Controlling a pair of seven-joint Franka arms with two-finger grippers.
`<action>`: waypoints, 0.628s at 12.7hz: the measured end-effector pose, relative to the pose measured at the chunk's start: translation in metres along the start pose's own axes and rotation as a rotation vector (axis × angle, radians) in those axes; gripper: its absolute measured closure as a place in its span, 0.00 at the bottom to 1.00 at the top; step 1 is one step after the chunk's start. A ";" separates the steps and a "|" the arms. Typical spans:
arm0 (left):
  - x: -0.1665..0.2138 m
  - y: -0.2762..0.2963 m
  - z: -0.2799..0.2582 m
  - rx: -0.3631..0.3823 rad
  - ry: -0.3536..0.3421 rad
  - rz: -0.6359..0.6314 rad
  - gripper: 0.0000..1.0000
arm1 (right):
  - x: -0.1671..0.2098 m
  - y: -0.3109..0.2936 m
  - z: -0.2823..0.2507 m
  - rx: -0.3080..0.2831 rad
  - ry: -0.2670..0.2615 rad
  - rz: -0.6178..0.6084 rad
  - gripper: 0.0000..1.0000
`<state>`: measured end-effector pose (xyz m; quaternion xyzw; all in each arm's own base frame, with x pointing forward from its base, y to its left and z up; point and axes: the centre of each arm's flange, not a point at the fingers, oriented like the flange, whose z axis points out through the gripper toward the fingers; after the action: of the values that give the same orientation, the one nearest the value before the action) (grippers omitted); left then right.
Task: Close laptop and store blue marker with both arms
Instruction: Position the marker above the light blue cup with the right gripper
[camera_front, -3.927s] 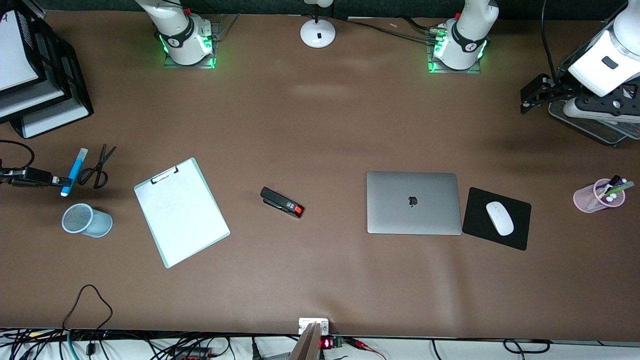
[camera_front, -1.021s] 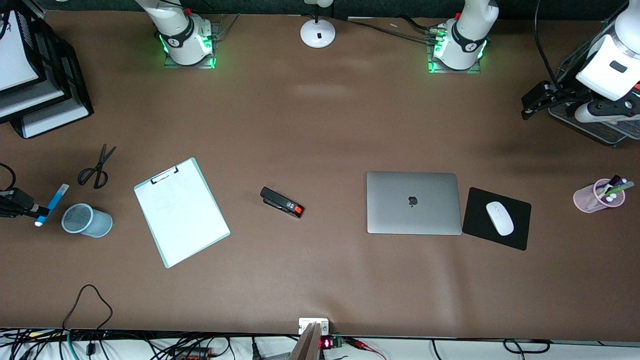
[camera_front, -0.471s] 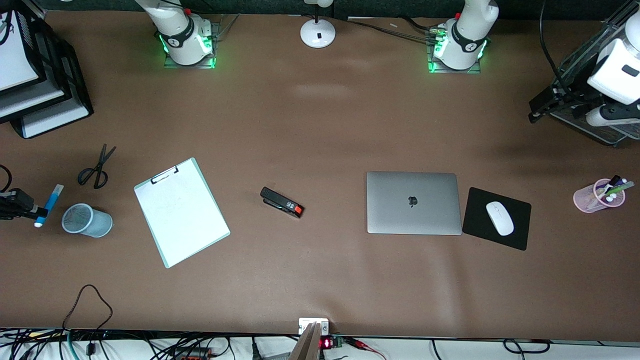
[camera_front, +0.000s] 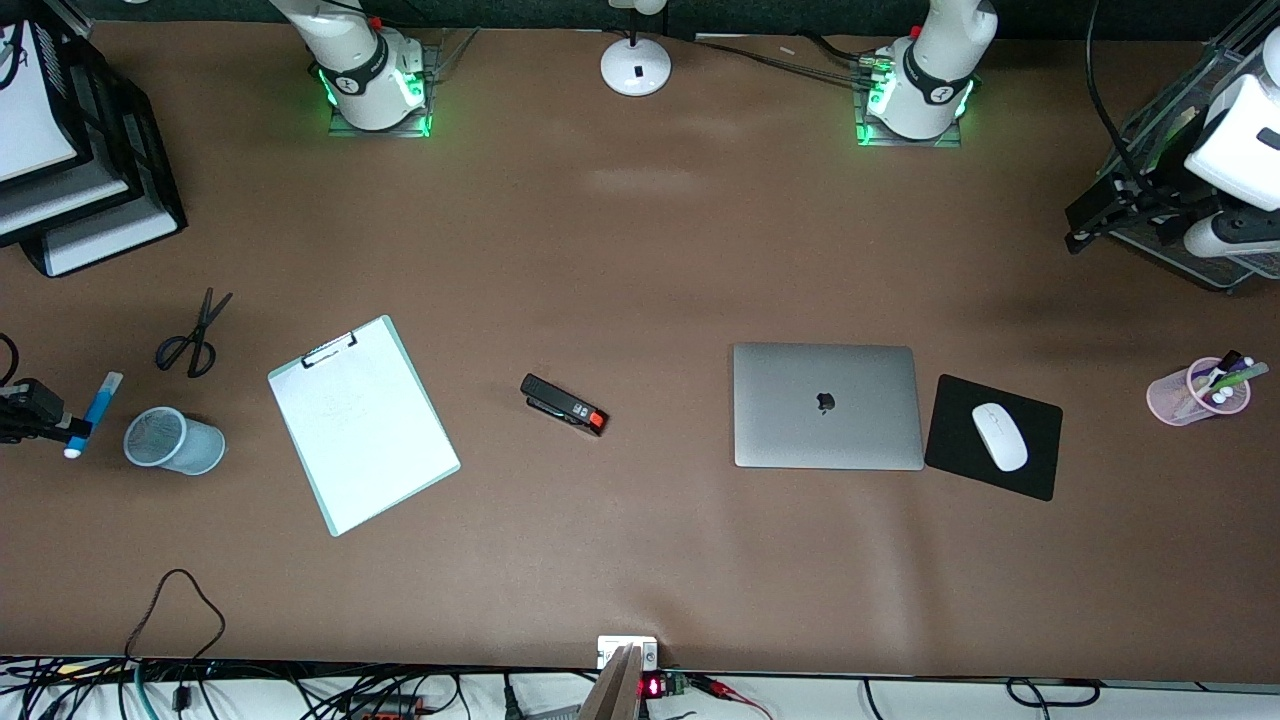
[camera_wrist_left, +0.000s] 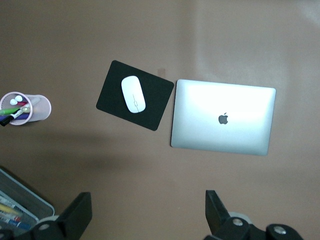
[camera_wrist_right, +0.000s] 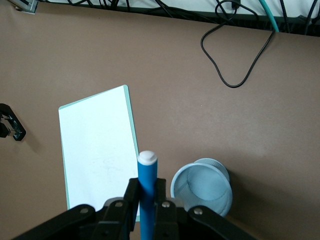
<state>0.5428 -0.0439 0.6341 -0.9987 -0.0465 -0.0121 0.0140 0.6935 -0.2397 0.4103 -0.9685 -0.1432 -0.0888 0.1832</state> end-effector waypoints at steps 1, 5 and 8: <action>0.000 0.001 -0.003 -0.001 0.004 0.002 0.00 | 0.000 -0.001 0.000 -0.003 -0.004 -0.003 0.83; -0.005 0.006 -0.022 -0.001 0.008 0.013 0.00 | 0.009 -0.012 0.005 -0.010 -0.018 -0.035 0.83; -0.015 0.041 -0.021 0.004 -0.012 0.078 0.00 | 0.020 -0.029 0.015 -0.024 -0.053 -0.119 0.83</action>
<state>0.5312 -0.0871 0.6533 -0.9998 -0.0074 -0.0055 0.0161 0.7048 -0.2032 0.4105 -0.9624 -0.2044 -0.0755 0.1622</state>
